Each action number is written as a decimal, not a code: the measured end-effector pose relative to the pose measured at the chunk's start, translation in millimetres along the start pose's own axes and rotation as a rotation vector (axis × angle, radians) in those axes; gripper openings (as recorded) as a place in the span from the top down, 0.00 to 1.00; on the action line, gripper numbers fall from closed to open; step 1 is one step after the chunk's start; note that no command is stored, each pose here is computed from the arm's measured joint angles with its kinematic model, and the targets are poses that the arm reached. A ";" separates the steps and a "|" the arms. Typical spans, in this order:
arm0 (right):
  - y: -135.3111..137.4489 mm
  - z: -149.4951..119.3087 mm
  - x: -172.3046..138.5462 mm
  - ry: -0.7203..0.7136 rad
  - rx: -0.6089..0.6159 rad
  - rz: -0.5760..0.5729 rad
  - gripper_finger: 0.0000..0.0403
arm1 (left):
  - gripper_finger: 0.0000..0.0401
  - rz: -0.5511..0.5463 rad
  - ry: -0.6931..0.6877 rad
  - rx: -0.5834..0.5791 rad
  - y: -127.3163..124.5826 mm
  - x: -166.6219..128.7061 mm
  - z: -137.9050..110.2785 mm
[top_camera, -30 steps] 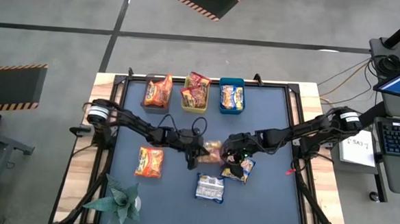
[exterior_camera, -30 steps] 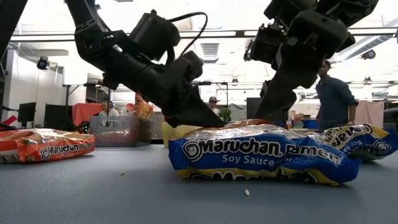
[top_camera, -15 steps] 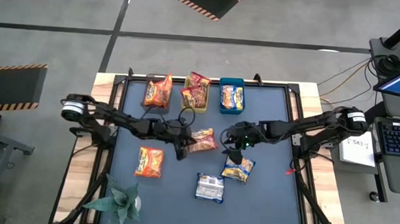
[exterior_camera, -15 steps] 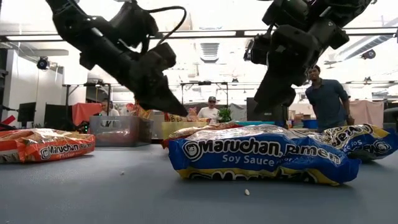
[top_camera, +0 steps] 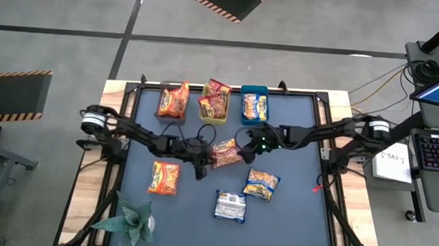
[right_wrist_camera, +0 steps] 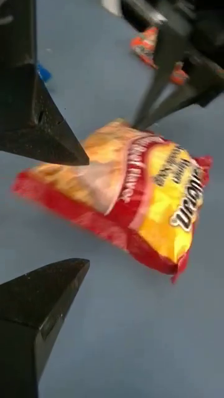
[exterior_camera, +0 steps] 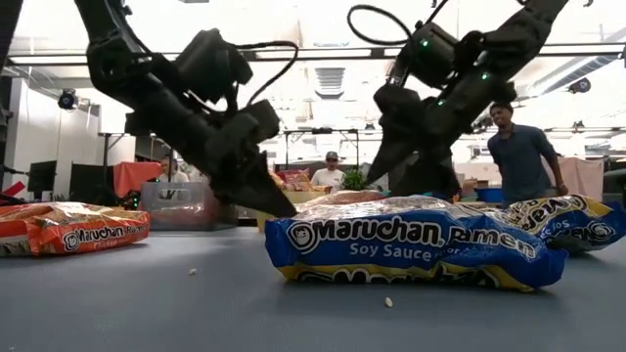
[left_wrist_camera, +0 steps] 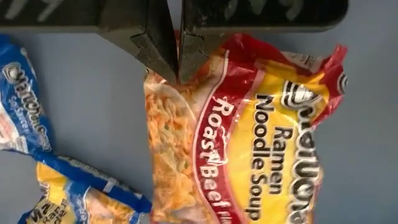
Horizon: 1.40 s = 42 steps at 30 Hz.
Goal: Sort Maruchan noodles
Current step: Put the red noodle pack into the yellow bin
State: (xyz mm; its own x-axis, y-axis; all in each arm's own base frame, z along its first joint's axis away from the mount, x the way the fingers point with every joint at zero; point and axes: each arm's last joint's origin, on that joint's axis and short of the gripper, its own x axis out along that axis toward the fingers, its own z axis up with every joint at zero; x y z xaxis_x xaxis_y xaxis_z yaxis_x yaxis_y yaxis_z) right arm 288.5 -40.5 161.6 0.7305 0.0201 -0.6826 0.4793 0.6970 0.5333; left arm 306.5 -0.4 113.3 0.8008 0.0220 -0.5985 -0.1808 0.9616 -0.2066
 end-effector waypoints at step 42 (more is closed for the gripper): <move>0.0 25.1 16.6 -0.180 -0.181 0.240 0.65 | 1.00 0.006 -0.028 -0.022 -2.6 -5.1 11.0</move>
State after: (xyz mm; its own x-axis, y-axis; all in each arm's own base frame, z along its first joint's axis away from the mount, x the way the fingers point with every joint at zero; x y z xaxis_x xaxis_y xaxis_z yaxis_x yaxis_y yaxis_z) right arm 312.8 -58.1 162.9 0.8938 0.0835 -0.4406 0.2007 0.8041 0.5595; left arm 309.2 0.0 125.3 0.8151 0.0354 -0.5782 -0.1977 0.9552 -0.2203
